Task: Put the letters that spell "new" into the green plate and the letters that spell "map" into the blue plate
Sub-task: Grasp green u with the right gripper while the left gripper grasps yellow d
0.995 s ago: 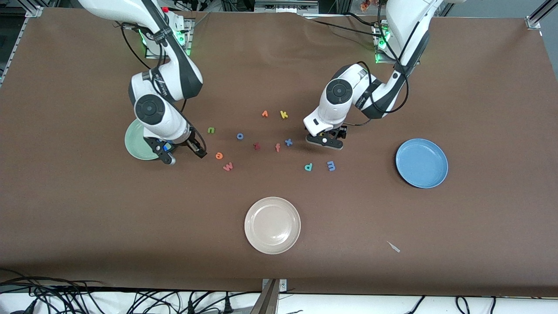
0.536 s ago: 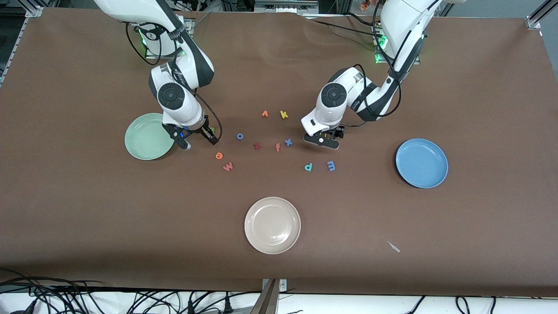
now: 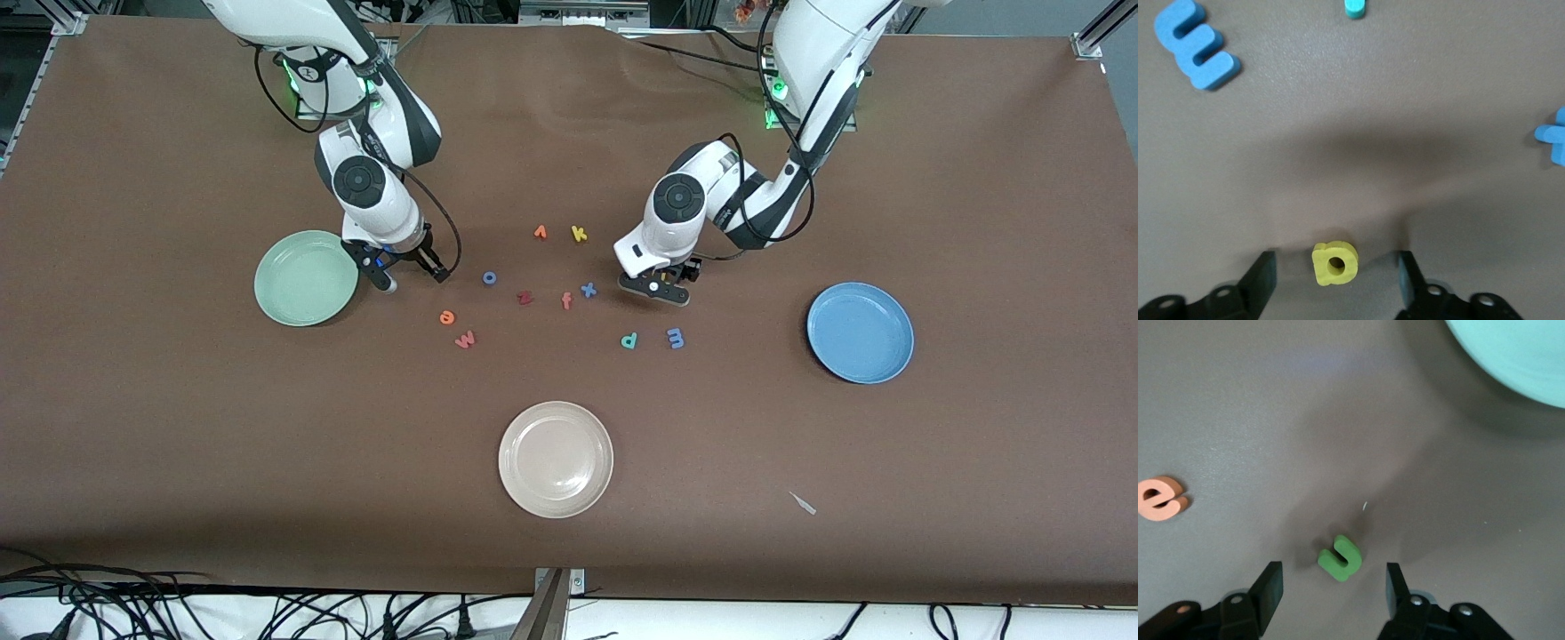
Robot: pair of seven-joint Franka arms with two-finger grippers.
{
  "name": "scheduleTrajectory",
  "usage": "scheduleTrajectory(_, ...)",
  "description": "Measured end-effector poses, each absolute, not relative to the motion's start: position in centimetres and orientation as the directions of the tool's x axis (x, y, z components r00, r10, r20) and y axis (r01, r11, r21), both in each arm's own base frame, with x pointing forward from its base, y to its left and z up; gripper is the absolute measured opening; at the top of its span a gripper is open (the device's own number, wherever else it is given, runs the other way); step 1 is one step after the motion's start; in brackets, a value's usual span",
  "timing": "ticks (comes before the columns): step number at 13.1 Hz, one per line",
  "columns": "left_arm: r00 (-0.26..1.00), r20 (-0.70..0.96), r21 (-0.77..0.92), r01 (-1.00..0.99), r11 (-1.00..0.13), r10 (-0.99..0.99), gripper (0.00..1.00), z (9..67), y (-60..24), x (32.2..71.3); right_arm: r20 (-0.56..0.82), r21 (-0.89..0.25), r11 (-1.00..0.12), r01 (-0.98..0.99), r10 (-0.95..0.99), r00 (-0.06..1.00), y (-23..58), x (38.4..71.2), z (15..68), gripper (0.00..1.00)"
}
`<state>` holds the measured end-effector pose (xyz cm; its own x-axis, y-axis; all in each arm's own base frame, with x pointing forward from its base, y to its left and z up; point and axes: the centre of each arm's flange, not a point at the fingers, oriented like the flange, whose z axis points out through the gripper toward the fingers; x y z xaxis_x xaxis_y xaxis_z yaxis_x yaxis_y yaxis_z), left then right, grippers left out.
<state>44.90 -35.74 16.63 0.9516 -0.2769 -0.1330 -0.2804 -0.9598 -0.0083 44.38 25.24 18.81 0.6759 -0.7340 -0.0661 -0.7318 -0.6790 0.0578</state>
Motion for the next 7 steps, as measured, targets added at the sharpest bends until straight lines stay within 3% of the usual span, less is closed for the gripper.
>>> scheduleTrajectory(5, 0.948, -0.128, -0.004, -0.295, -0.955, -0.292, 0.58, 16.9, -35.9, 45.0, -0.065, 0.049, -0.679, -0.733, -0.734, 0.676, 25.0, 43.7, 17.4, 0.68)
scheduleTrajectory(6, 0.948, -0.128, -0.003, -0.296, -0.955, -0.293, 0.56, 16.9, -36.0, 45.0, -0.065, 0.047, -0.679, -0.733, -0.734, 0.676, 24.9, 43.6, 17.2, 0.61)
scheduleTrajectory(7, 0.947, -0.127, -0.003, -0.296, -0.955, -0.293, 0.55, 16.9, -36.0, 45.0, -0.065, 0.045, -0.679, -0.733, -0.734, 0.676, 25.0, 43.6, 17.2, 0.61)
